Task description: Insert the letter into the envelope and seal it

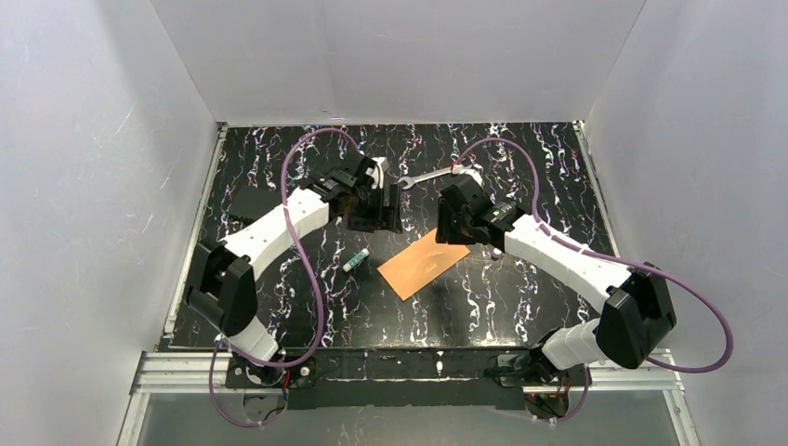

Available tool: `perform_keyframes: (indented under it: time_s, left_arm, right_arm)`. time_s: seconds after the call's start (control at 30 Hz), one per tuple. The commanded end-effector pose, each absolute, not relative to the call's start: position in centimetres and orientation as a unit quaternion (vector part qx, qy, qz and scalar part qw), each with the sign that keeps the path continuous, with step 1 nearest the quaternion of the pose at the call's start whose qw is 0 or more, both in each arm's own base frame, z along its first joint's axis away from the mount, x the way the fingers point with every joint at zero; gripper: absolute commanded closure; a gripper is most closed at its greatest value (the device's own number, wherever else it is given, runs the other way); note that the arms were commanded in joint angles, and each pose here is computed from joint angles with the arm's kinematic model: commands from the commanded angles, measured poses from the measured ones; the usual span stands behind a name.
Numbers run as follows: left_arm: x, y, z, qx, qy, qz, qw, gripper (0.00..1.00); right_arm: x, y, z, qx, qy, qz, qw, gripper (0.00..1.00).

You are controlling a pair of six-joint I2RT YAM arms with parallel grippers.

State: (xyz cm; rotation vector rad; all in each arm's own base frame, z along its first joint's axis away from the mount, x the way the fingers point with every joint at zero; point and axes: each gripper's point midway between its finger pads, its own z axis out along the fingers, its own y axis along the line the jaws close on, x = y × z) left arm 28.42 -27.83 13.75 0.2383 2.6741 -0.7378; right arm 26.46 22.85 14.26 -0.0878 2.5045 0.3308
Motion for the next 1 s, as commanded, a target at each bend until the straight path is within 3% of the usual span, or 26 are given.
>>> perform_keyframes:
  time_s: [0.0,0.23,0.33,0.63,0.8,0.9,0.97]
  left_arm:
    - [29.5,-19.8,11.9,0.159,0.963,-0.054,0.209,0.23]
    - [29.4,-16.6,8.8,0.196,0.968,0.039,0.150,0.16]
    - [29.2,-17.2,7.0,0.187,0.974,0.016,0.125,0.17]
    - [28.5,-17.8,3.9,0.207,0.975,0.002,0.081,0.45]
    - [27.1,-17.5,3.2,0.205,0.977,-0.003,0.060,0.49]
    - [26.4,-17.4,2.3,0.204,0.978,-0.006,0.045,0.63]
    - [26.3,-17.3,2.0,0.205,0.978,-0.005,0.043,0.67]
  right_arm:
    - [25.6,23.1,13.7,0.007,0.948,0.144,0.285,0.52]
    - [25.2,22.4,13.2,0.017,0.949,0.136,0.282,0.51]
    - [25.1,22.1,13.0,0.018,0.950,0.131,0.282,0.51]
    - [24.9,21.7,12.8,0.025,0.952,0.126,0.279,0.51]
    - [24.9,21.7,12.6,0.031,0.952,0.127,0.278,0.52]
    - [24.9,21.9,12.5,0.032,0.952,0.131,0.275,0.53]
    - [24.8,22.0,12.4,0.030,0.953,0.131,0.272,0.53]
